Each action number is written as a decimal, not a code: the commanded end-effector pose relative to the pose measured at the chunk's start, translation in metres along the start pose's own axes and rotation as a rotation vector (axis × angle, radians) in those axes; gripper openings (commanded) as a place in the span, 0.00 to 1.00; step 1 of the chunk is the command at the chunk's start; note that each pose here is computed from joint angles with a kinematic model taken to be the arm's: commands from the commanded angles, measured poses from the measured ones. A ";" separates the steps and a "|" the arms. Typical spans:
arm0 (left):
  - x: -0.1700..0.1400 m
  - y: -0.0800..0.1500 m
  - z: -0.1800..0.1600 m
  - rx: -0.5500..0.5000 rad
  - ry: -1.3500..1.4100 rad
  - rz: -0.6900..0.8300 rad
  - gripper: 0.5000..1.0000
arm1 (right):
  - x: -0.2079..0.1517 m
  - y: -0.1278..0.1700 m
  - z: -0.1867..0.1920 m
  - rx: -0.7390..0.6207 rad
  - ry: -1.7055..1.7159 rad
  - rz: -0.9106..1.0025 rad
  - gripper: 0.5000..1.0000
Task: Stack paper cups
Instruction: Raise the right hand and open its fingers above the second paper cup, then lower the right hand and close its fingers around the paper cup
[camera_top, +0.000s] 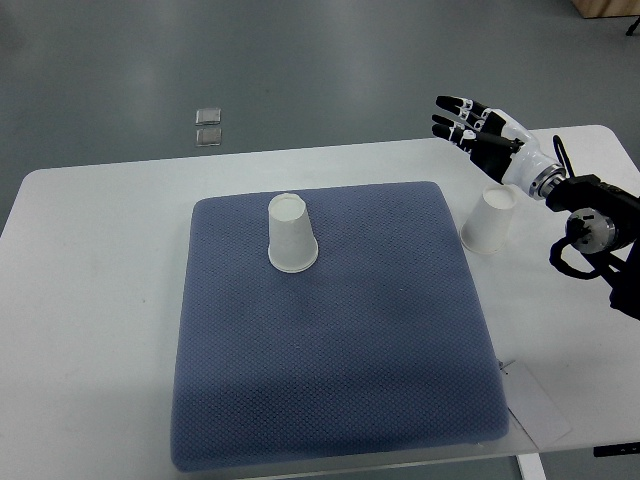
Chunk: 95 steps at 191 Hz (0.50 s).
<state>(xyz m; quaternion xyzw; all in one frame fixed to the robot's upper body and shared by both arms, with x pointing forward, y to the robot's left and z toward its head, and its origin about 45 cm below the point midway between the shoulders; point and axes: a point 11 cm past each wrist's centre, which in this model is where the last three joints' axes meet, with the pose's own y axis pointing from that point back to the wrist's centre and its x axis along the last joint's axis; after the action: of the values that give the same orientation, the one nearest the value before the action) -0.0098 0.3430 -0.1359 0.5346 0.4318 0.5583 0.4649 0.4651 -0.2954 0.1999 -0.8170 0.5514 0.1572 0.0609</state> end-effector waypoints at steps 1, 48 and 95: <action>0.000 0.000 0.000 -0.001 0.000 0.000 1.00 | 0.001 0.001 -0.003 0.002 0.005 -0.002 0.85; 0.000 0.000 0.000 0.000 0.000 0.000 1.00 | 0.029 0.021 -0.035 -0.038 0.194 -0.031 0.84; 0.000 0.000 0.000 0.000 0.000 0.000 1.00 | 0.044 0.047 -0.070 -0.128 0.633 -0.132 0.84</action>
<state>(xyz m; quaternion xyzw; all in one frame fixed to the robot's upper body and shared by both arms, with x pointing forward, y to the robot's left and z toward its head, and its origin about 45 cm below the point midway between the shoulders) -0.0098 0.3430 -0.1359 0.5346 0.4318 0.5583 0.4648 0.4568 -0.3648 0.2458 -0.8540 0.5109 -0.0115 -0.0975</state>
